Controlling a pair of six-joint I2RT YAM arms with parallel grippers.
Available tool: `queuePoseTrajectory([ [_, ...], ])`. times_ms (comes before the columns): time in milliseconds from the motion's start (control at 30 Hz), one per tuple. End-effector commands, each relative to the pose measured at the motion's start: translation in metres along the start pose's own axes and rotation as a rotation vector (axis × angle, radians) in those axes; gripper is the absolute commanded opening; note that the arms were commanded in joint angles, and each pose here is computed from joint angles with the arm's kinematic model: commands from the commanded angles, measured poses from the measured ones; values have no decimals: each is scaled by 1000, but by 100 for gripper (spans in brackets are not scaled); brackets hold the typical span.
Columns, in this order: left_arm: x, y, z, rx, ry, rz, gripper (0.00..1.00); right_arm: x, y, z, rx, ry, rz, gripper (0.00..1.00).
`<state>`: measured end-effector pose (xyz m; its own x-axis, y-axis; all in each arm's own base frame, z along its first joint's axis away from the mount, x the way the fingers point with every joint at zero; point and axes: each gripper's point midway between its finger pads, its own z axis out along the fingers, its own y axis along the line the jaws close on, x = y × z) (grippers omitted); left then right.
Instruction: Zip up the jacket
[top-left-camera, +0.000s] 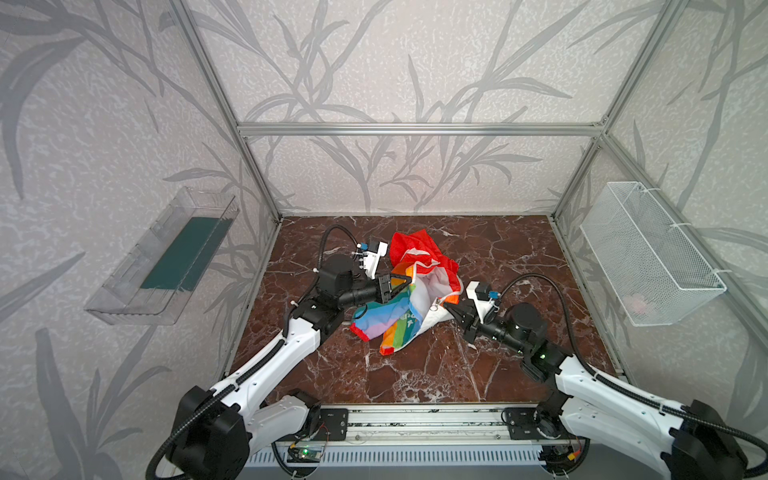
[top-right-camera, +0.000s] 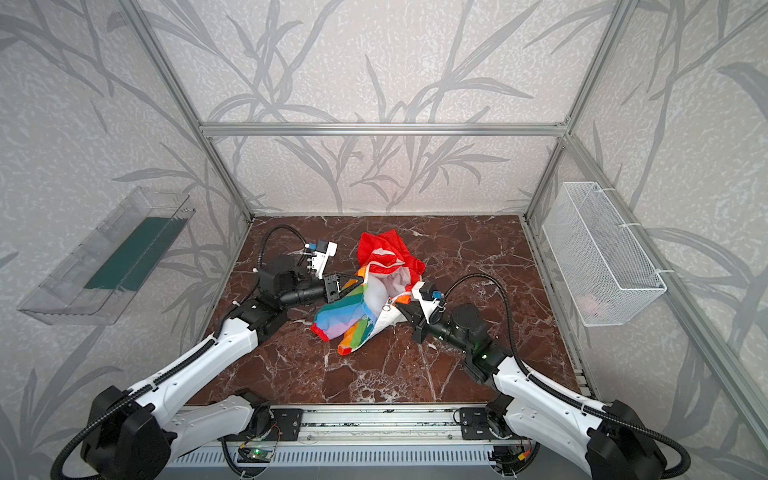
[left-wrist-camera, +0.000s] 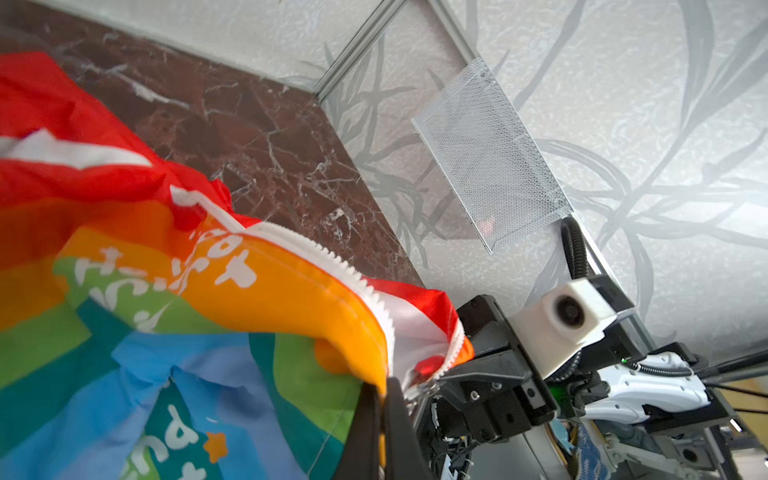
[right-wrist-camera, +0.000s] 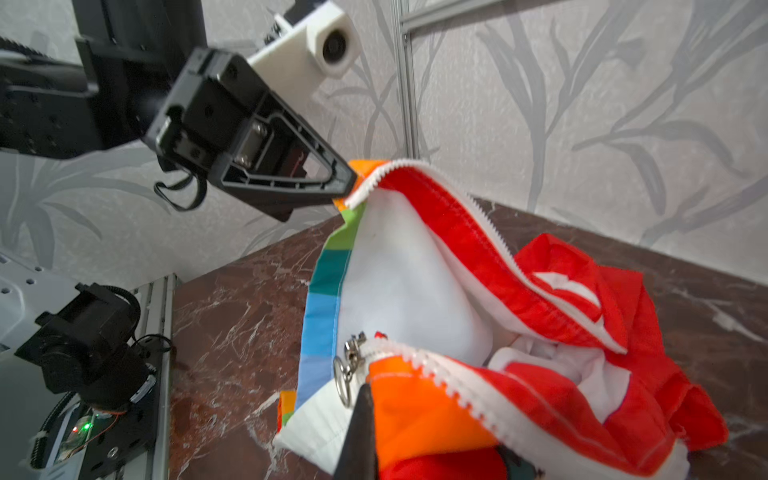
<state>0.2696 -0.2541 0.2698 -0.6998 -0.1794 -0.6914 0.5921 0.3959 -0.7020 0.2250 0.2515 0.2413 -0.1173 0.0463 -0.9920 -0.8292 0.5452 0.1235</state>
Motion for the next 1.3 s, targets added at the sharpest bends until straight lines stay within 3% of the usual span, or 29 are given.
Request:
queuePoseTrajectory([
  [0,-13,-29,-6,95,-131,244,0,-49,0,-8,-6,-160,-84,0],
  [67,-11,-42,-11,135,-200,377,0,-56,2,-8,-26,-161,-64,0],
  [133,-18,-43,-18,113,-285,434,0,-59,6,-4,-52,-125,-51,0],
  [300,-20,-58,-18,150,-279,582,0,-62,12,4,-100,-88,-8,0],
  [633,-34,-84,-28,227,-436,816,0,-64,22,15,-181,-48,9,0],
  [700,-34,-84,-25,240,-427,806,0,-66,25,16,-199,-49,9,0],
  [1133,-47,-91,-19,330,-359,393,0,-106,28,2,-199,-100,-39,0],
  [1267,-58,-100,-22,406,-394,284,0,-118,29,0,-208,-95,-48,0],
])
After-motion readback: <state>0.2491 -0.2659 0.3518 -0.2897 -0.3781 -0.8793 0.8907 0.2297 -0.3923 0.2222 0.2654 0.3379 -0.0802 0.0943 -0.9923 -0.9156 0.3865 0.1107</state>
